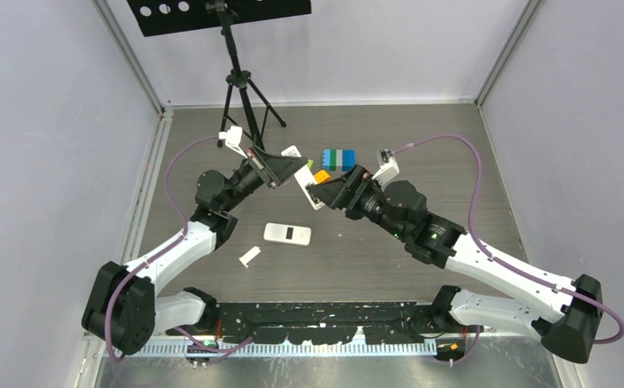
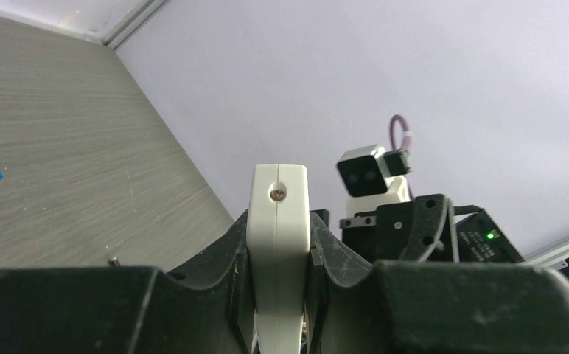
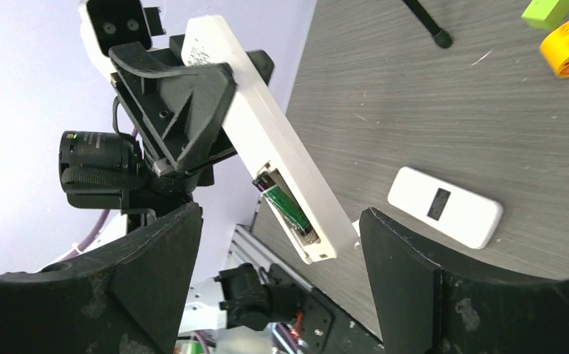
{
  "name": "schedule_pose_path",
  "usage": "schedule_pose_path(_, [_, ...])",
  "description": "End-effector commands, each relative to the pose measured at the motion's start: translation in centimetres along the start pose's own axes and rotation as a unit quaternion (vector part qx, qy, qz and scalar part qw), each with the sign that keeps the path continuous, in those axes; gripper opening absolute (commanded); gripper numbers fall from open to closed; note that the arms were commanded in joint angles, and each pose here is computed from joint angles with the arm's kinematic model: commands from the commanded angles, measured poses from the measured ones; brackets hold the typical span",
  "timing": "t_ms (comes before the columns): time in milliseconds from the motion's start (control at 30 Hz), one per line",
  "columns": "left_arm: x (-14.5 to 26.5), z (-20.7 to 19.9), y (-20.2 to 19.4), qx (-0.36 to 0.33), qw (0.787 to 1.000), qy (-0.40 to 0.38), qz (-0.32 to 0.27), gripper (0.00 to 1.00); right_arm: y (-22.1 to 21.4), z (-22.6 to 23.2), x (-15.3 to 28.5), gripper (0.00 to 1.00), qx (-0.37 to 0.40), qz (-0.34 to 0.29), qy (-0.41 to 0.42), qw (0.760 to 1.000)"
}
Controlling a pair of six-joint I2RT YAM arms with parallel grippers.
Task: Load the batteries into the remote control
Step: Load the battery into the remote control.
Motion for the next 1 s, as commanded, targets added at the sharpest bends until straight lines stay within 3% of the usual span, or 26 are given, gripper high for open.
schedule_pose_path(0, [-1.1, -2.6, 1.4, -0.012, 0.997, -0.066, -0.033, 0.0, -0.4, 1.0, -1.5, 0.84, -0.091, -0.012, 0.057, 0.994])
schedule_pose_path(267, [-1.3, -1.9, 1.4, 0.01, 0.997, -0.06, -0.042, 0.0, 0.0, 1.7, -2.9, 0.84, -0.123, -0.052, 0.111, 0.985])
schedule_pose_path(567, [-1.1, -1.6, 1.0, 0.006, 0.997, -0.069, -0.031, 0.0, 0.4, 1.1, -3.3, 0.85, -0.162, -0.089, 0.111, 0.977])
schedule_pose_path(800, [-1.0, -1.8, 0.8, -0.002, 0.994, -0.106, -0.02, 0.0, 0.2, 1.8, -4.6, 0.66, -0.187, -0.07, 0.139, 0.97])
schedule_pose_path(967, [-0.9, -2.0, 0.7, -0.003, 0.993, -0.115, -0.022, 0.0, 0.2, 1.7, -4.6, 0.6, -0.196, -0.074, 0.148, 0.967])
Point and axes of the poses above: each gripper's point midway between its finger pads, its own x axis back along the fingers, its own z axis along the line the jaws close on, y = z × x, the point moved 9 cm from there along x, back along the fingers, and after that the axes turned 13 degrees about x, right-handed, at the moved point
